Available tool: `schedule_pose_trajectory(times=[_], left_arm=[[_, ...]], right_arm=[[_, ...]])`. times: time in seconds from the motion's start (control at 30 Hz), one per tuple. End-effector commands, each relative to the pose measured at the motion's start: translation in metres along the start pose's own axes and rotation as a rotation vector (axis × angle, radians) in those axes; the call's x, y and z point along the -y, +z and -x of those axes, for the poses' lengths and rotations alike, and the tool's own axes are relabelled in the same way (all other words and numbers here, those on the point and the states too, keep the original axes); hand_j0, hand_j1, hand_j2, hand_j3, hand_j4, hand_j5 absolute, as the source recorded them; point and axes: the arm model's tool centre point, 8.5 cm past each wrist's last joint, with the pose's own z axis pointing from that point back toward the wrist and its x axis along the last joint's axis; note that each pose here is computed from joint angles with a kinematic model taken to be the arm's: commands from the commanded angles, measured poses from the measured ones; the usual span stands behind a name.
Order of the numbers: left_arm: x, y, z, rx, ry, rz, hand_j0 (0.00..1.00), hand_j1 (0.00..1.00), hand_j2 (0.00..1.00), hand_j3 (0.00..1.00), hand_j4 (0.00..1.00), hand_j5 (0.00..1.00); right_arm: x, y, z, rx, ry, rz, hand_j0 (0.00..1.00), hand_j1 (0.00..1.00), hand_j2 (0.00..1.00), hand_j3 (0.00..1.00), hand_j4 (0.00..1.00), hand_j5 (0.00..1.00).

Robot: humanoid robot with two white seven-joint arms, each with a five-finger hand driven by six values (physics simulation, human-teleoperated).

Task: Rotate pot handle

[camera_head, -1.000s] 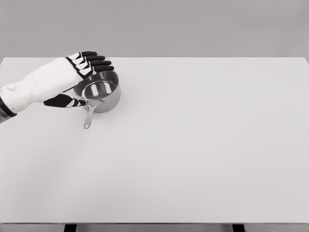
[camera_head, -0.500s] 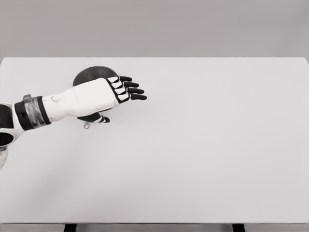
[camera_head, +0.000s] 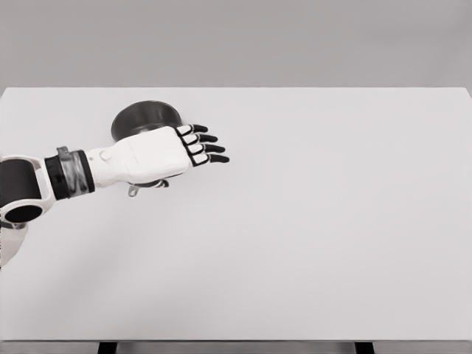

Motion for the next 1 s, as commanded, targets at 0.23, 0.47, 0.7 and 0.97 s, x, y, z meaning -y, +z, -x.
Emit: schedule_pose_trajectory(times=[0.23, 0.47, 0.7, 0.97], left_arm=[[0.012, -0.009, -0.003, -0.029, -0.071, 0.076, 1.00, 1.00, 1.00, 1.00, 1.00, 1.00], [0.018, -0.006, -0.001, -0.049, -0.089, 0.107, 1.00, 1.00, 1.00, 1.00, 1.00, 1.00], [0.020, -0.002, 0.006, -0.079, -0.107, 0.132, 1.00, 1.00, 1.00, 1.00, 1.00, 1.00], [0.025, -0.001, 0.008, -0.088, -0.109, 0.149, 1.00, 1.00, 1.00, 1.00, 1.00, 1.00]], right_arm=[[0.000, 0.000, 0.000, 0.000, 0.000, 0.000, 1.00, 1.00, 1.00, 1.00, 1.00, 1.00], [0.000, 0.000, 0.000, 0.000, 0.000, 0.000, 1.00, 1.00, 1.00, 1.00, 1.00, 1.00], [0.000, 0.000, 0.000, 0.000, 0.000, 0.000, 1.00, 1.00, 1.00, 1.00, 1.00, 1.00], [0.000, 0.000, 0.000, 0.000, 0.001, 0.000, 1.00, 1.00, 1.00, 1.00, 1.00, 1.00]])
